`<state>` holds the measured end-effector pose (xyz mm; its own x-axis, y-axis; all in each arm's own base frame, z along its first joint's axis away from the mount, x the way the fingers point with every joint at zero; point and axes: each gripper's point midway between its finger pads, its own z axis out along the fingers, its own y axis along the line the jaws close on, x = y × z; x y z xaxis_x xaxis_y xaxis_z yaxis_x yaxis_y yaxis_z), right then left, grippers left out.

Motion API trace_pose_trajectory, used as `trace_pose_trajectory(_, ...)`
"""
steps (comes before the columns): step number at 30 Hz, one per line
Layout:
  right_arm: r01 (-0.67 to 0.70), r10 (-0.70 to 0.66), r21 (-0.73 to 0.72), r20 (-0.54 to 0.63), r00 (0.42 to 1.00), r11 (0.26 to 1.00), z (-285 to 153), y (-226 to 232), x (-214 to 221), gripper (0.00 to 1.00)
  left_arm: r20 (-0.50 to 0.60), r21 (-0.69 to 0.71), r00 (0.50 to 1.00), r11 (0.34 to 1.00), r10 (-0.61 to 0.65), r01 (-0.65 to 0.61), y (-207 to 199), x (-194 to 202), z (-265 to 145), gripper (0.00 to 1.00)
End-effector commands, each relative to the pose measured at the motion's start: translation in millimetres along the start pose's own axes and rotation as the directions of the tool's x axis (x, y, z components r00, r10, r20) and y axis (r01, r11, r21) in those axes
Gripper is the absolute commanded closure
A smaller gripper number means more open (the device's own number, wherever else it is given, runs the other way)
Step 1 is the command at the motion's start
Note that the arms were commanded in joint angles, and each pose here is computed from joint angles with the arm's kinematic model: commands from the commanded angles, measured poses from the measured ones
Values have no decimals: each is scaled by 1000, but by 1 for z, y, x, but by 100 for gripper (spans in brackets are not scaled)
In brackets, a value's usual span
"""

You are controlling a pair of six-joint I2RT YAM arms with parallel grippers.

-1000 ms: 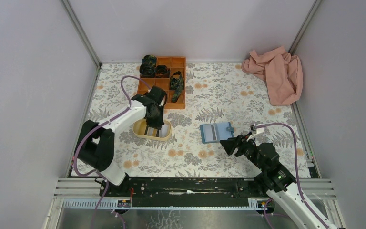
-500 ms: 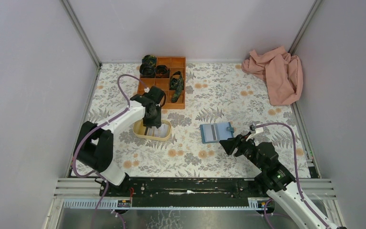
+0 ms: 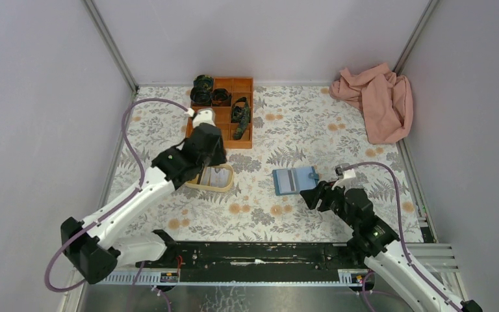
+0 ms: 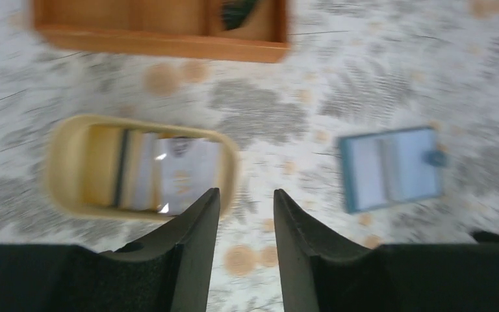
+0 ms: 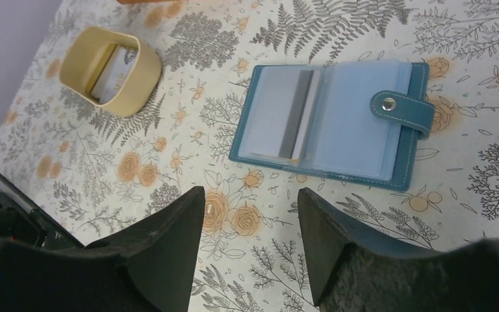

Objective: Take the credit cards out of the card holder

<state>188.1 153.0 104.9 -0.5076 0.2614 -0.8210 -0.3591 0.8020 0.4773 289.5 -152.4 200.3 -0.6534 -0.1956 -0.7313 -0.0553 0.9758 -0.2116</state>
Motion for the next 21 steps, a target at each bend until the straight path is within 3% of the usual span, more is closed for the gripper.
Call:
trace_pose_trajectory(1, 35, -36, 15, 58, 998, 999, 4, 7, -30, 38, 88, 261, 996, 965, -35, 11, -82, 5, -5, 59)
trace_pose_trajectory(5, 46, -49, 54, 54, 997, 997, 13, 5, -38, 38, 71, 419, 997, 907, 5, -34, -140, 25, 6, 67)
trace_pose_trajectory(10, 46, -49, 82, 29, 998, 996, 25, 5, -44, 42, 122, 501, 993, 864, -12, -51, -169, 27, 29, 96)
trace_pose_trajectory(12, 45, -48, 97, 26, 999, 994, 28, 3, -45, 47, 126, 532, 992, 844, 9, -76, -179, 32, 37, 100)
trace_pose_trajectory(14, 48, -51, 116, 28, 998, 992, 31, 0, -46, 57, 114, 538, 993, 838, 37, -93, -185, 39, 48, 100)
trace_pose_trajectory(17, 42, -42, 152, -6, 999, 988, 37, -8, -42, 97, 81, 537, 994, 838, 71, -103, -188, 52, 63, 100)
trace_pose_trajectory(19, 27, -22, 148, -37, 999, 989, 42, -10, -38, 100, 38, 576, 997, 814, 68, -77, -191, 56, 67, 100)
trace_pose_trajectory(21, 2, 5, 124, -54, 999, 992, 47, -9, -36, 100, -63, 654, 998, 756, 17, 29, -188, 52, 67, 100)
